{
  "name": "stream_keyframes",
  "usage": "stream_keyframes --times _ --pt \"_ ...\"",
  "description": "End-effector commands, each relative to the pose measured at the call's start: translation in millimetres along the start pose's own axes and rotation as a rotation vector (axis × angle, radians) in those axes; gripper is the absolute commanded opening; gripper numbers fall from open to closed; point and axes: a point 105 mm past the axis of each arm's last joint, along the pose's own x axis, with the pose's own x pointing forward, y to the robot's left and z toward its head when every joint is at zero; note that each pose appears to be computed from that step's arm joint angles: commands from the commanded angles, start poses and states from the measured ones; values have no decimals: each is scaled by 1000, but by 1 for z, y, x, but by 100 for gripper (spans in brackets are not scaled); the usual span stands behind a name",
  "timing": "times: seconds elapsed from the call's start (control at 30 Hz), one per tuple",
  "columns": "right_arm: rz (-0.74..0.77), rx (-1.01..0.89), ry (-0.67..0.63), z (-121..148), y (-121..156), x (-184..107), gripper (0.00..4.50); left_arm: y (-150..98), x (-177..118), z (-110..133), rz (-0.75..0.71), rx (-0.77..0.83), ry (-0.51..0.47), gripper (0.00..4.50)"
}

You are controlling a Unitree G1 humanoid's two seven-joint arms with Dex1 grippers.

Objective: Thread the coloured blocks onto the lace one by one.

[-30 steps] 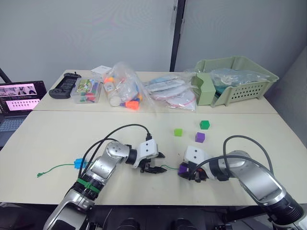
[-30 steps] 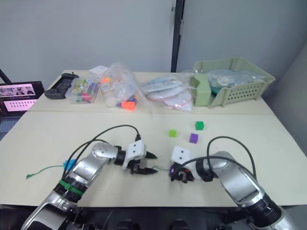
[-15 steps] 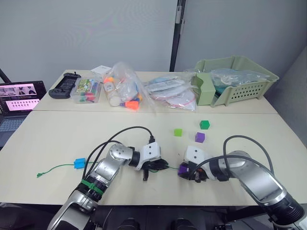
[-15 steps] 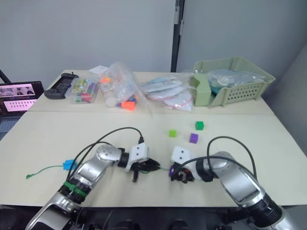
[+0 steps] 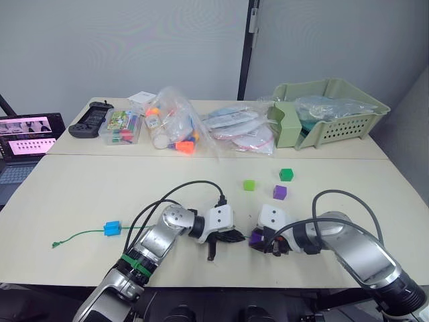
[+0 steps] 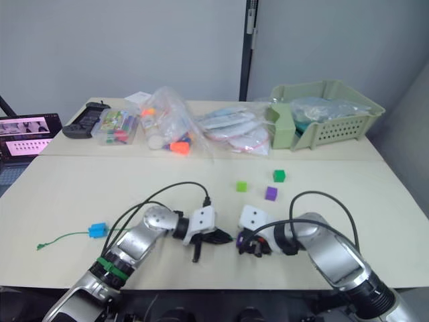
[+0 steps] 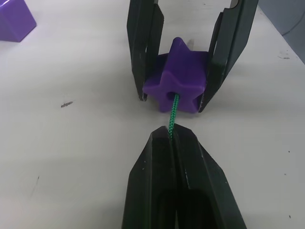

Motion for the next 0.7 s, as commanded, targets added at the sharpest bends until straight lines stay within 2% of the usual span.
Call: stream_keyframes --times 0.03,0.27,0.47,0.5,0.53,0.7 --pt "42 4 5 -2 9 4 132 2 3 13 2 45 -28 3" --pt "42 2 9 -2 10 4 132 2 -13 11 11 1 -40 3" --pt "32 -1 3 -1 7 4 132 -1 -31 15 -8 -21 -67 184" --pt "32 -2 3 -1 7 4 236 -1 -31 16 -8 -22 -71 218" --pt "33 -2 3 -1 7 4 261 -1 -31 16 -8 -23 -72 243" --pt "18 -13 -17 4 5 2 438 -3 -26 17 -18 -19 -80 415"
